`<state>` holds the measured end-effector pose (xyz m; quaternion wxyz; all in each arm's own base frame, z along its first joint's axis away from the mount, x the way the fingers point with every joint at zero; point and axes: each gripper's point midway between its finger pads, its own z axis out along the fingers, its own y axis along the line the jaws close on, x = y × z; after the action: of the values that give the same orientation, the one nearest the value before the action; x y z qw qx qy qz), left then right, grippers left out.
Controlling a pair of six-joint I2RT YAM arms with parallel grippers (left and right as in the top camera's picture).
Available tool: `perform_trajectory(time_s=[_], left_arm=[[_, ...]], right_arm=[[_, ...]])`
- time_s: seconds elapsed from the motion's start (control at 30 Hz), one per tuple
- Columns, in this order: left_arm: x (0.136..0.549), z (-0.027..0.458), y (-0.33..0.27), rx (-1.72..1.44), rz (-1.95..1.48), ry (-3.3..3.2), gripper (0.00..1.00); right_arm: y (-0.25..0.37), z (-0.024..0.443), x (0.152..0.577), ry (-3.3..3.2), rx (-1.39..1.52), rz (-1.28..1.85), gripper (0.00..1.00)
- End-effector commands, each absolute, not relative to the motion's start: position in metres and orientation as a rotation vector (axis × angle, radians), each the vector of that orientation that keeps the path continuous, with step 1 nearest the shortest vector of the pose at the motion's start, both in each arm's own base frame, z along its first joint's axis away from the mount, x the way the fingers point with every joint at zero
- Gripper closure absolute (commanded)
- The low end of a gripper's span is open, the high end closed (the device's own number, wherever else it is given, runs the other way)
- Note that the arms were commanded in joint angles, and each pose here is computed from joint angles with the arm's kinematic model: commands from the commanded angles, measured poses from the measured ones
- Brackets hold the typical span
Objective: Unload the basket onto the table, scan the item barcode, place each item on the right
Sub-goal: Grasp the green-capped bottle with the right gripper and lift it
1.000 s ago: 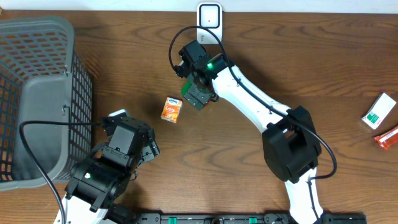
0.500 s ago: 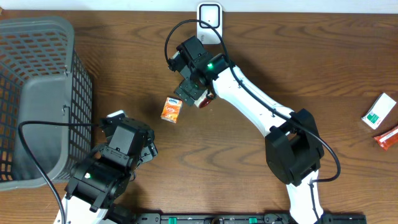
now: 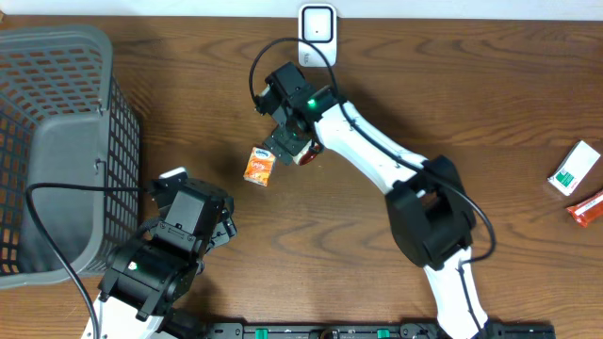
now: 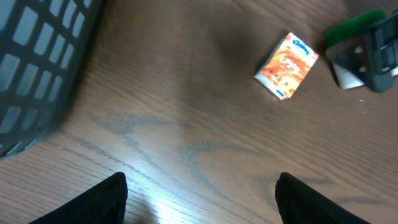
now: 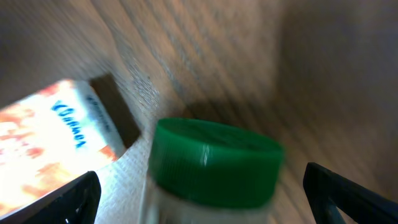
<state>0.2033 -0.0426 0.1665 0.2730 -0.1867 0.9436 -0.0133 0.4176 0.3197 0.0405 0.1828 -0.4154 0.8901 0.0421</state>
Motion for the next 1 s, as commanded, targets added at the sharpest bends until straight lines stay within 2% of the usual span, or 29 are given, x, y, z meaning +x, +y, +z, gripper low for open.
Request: perform_trajectory(time_s=[0.0, 0.2, 0.5, 0.73, 0.97], left_arm=[[0.202, 0.168, -0.036, -0.499, 0.009, 2.526, 0.23], [0.200, 0.167, -0.035, -0.499, 0.014, 2.532, 0.24], [0.201, 0.167, -0.035, -0.499, 0.014, 2.531, 0.23], [0.201, 0.167, -0.035, -0.499, 0.013, 2.531, 0.23], [0.201, 0.167, -0.035, -0.499, 0.014, 2.531, 0.23]], right_arm=[[0.320, 0.032, 0.424, 2.523, -1.143, 0.125, 0.01], [0.322, 0.036, 0.436, 2.492, -1.099, 0.139, 0.01], [0.318, 0.037, 0.444, 2.467, -1.111, 0.126, 0.14], [0.318, 0.038, 0.450, 2.450, -1.097, 0.129, 0.15], [0.318, 0.038, 0.449, 2.449, -1.105, 0.132, 0.26]])
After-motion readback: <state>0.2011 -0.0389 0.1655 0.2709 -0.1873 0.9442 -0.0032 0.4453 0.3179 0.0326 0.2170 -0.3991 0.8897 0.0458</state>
